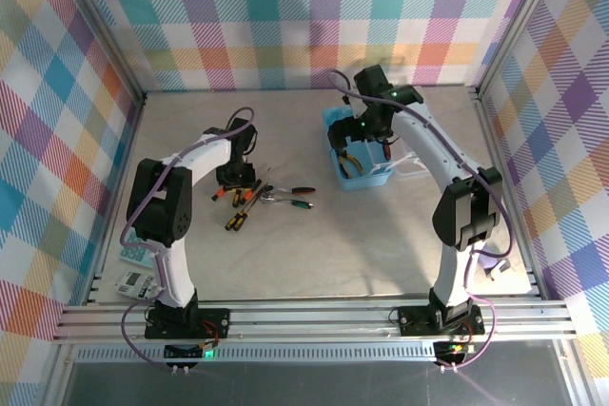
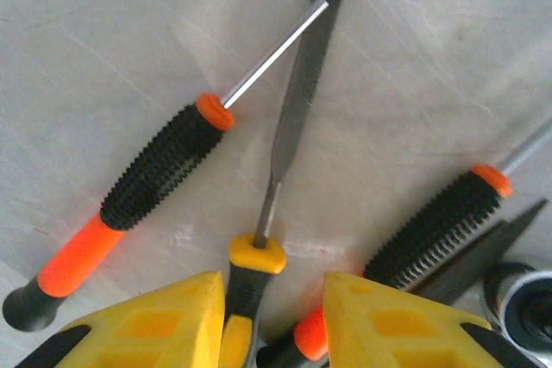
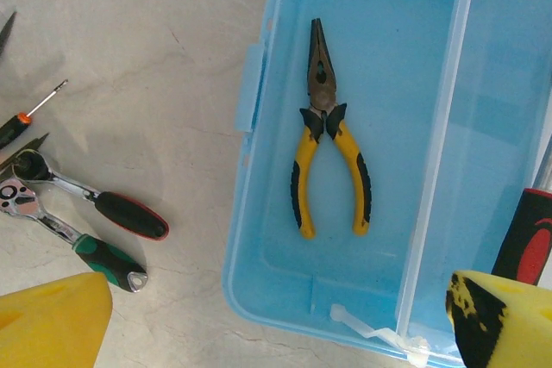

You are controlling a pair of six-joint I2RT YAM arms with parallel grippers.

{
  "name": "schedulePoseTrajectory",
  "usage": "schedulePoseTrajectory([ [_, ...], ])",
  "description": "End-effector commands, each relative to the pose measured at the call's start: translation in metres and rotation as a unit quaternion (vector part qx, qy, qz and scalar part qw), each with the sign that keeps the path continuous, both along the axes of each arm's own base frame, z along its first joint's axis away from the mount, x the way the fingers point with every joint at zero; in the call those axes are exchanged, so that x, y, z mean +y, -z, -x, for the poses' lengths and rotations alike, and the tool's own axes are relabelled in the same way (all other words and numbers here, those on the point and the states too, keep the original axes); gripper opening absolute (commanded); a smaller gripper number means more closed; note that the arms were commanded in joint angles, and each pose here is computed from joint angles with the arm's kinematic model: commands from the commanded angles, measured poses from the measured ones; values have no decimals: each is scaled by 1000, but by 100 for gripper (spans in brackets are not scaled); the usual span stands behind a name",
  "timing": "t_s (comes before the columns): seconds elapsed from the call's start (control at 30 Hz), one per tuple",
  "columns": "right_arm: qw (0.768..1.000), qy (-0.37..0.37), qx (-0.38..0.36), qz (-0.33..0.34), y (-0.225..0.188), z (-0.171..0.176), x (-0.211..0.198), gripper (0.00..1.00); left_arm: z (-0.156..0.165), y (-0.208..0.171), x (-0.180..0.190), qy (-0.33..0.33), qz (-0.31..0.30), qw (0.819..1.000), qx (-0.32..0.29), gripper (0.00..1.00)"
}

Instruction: Pack the tool kit

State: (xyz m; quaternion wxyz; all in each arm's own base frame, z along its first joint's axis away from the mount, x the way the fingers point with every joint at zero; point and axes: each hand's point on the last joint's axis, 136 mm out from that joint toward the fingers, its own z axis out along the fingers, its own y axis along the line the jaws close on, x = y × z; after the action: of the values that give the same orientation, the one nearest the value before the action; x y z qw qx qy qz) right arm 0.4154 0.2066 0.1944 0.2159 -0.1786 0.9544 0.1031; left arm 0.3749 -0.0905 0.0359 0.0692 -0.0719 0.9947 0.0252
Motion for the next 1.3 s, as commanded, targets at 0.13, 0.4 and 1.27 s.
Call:
schedulePoseTrajectory([
  [0.13, 1000, 1, -3, -21, -7, 1, 5, 99, 4, 4, 26, -8, -46, 999, 19, 32],
  [0.4, 1000, 2, -2, -22, -8, 1, 5, 99, 14, 21, 15, -3, -14, 999, 40, 24],
  [1.27, 993, -23, -25, -114, -52, 16, 20, 99, 3, -96, -34, 94, 50, 993, -55, 0],
])
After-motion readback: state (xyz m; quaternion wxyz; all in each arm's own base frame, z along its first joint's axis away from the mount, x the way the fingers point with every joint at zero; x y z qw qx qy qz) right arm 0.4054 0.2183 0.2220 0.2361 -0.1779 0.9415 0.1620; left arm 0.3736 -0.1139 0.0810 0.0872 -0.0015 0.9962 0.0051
